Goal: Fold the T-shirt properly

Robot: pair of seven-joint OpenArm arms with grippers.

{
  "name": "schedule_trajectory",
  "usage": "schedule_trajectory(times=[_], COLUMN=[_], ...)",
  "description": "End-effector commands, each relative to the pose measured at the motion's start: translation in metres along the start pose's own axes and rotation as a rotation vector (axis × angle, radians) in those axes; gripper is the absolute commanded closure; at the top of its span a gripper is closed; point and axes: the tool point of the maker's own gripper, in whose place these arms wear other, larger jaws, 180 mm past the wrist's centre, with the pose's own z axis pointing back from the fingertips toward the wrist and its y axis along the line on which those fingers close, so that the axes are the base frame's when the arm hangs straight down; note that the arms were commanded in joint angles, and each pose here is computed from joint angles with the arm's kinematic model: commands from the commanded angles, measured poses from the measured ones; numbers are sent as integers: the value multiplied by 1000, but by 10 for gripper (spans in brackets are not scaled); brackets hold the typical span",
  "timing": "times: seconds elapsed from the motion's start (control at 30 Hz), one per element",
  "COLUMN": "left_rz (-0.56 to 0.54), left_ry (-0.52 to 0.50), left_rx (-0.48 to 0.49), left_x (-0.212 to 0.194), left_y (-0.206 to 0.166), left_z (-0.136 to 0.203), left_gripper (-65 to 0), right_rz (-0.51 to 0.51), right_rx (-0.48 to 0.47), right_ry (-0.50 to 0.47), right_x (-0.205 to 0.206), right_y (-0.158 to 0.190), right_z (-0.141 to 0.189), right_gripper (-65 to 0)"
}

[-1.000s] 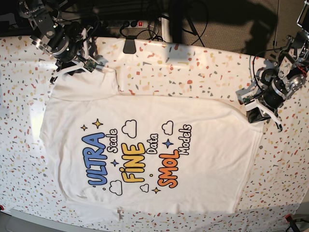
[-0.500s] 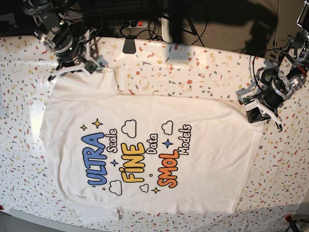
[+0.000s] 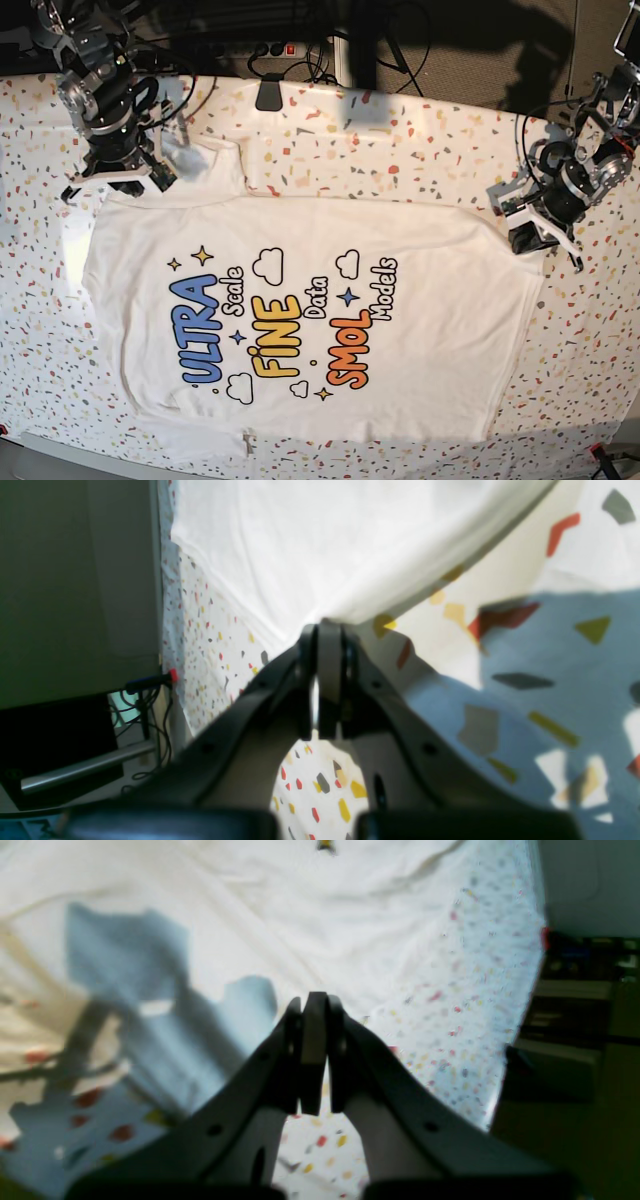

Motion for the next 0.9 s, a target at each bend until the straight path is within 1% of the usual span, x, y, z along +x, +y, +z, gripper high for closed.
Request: schedule_trajectory(times=[0.0,0.1,0.13,0.17,0.2,0.27,0.3,0.33,0.37,0.47,0.5,0.6,0.67,0.87], left_rz=[-14,-14,-14,-15,-15,-14,-15,-15,-15,-14,-15,-15,-15,-14], left_ry=[-4,-4,-4,-4,-4,-4,-4,-3,-3,-4,-4,-4,-4,-4], left_rx=[49,49,49,49,49,49,49,49,49,49,49,49,49,49], left_x=[-2,-2,-2,-2,-2,-2,-2,-2,-2,-2,-2,-2,-2,-2], left_y=[21,21,21,22,22,21,22,22,22,21,22,22,21,21], left_z=[1,1,1,1,1,1,1,1,1,1,1,1,1,1], left_gripper=[0,0,0,0,0,0,0,0,0,0,0,0,0,0], right_rz=[10,67,70,50,29,5,-1,-4,-4,-6,-37,-171,-237,-309], right_rx=[-34,39,69,97,122,147,155,157,158,177,205,334,386,381], right_ry=[-16,45,65,72,66,48,45,45,45,54,50,20,-4,-47], right_x=[5,-7,-10,-12,-10,-7,-7,-7,-7,-8,-7,3,12,33], right_y=[-12,1,6,11,16,21,23,23,23,27,32,54,61,63], right_z=[2,2,3,3,4,4,5,5,5,5,6,12,15,8], right_gripper=[0,0,0,0,-49,-230,-298,-341,-356,-356,-356,-356,-356,-356])
